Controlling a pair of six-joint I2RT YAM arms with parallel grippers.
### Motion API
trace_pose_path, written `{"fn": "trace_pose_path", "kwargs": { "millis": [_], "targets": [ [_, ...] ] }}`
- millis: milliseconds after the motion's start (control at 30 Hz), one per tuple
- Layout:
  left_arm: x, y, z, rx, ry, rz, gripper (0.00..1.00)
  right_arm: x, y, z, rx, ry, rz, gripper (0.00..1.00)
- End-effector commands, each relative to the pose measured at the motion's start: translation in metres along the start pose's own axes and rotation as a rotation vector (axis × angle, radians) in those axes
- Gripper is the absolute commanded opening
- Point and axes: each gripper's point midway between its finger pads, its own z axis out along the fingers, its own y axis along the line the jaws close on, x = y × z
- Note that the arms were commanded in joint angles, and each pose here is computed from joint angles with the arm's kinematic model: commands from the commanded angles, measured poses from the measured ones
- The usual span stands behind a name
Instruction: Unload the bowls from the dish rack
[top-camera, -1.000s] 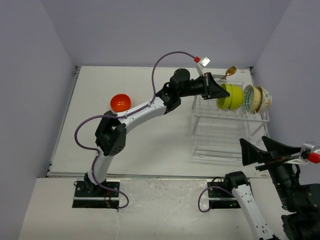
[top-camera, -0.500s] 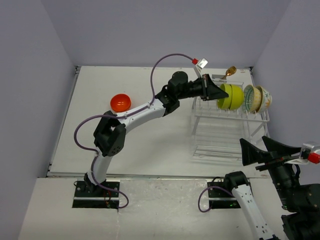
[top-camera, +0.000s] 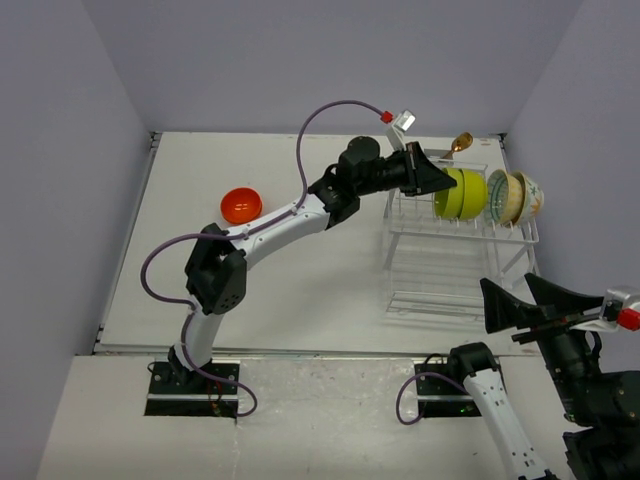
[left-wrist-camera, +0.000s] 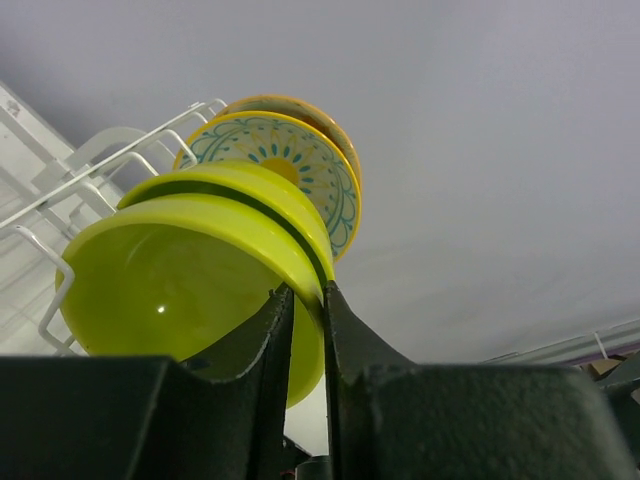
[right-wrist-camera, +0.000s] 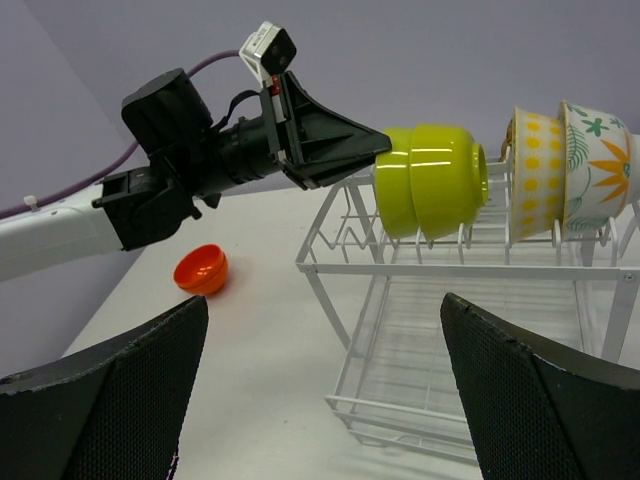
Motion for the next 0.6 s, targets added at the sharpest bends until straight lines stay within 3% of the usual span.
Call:
{"fn": "trace_pose_path", "kwargs": {
  "millis": [0, 267, 567],
  "targets": [
    [-0.017, 0.016, 0.003, -0.108, -0.050, 0.059, 0.18, -0.004, 0.000, -0.003, -0.005, -0.018, -0.020, 0.99],
    [-0.013, 0.024, 0.008, -0.141, -0.039, 0.057, 0.30, -0.003, 0.001, -0.004, -0.012, -0.016, -0.023, 0.99],
    [-0.008, 0.029, 0.012, -0.155, -0.021, 0.050, 0.23, -0.003, 0.001, -0.004, -0.012, -0.016, -0.025, 0.99]
  ]
}}
